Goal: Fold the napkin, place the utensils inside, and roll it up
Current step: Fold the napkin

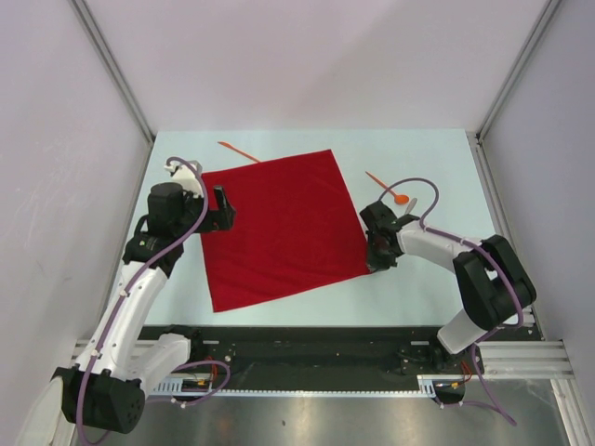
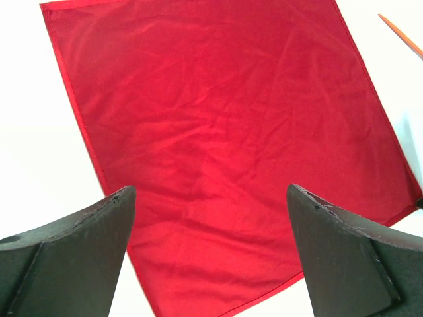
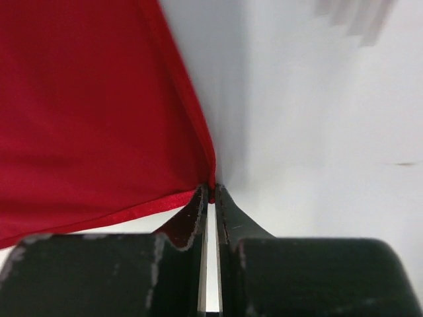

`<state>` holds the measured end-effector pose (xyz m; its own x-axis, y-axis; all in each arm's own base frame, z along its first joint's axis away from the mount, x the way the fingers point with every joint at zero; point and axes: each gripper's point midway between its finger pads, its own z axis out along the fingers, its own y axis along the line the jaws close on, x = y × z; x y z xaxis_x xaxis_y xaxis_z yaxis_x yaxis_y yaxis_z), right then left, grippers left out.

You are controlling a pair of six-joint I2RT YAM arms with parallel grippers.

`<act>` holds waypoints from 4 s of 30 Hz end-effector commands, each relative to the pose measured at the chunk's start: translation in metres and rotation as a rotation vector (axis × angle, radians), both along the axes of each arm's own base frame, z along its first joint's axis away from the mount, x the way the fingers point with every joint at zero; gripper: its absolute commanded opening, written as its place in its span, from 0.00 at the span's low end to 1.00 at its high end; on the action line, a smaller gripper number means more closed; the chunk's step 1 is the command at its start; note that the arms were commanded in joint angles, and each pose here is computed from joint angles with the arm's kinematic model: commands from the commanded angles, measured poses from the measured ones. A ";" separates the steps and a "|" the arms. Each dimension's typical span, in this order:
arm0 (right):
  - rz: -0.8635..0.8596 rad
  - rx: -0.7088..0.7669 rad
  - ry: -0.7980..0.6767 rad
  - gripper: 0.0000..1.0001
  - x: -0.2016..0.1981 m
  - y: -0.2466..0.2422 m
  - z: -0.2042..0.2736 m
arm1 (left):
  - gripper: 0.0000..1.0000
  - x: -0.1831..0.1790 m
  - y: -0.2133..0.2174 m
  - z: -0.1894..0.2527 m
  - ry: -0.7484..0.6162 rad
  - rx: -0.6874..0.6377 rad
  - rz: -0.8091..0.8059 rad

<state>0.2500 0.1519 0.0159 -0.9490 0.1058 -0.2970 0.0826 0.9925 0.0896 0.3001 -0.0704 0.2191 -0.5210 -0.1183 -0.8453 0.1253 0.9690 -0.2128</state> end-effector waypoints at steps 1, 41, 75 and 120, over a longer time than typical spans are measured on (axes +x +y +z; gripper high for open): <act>-0.057 -0.129 0.000 0.00 -0.005 -0.043 0.008 | 1.00 0.003 -0.001 0.011 -0.051 -0.003 -0.016; 0.382 0.431 -0.515 0.00 0.179 0.314 0.099 | 1.00 0.004 0.008 0.006 -0.041 -0.007 0.028; 0.258 1.096 -0.757 0.00 0.221 0.451 0.121 | 1.00 0.007 0.013 0.001 -0.024 -0.022 0.042; 0.286 1.146 -0.903 0.57 0.241 0.442 0.144 | 1.00 0.008 0.017 -0.002 -0.014 -0.029 0.051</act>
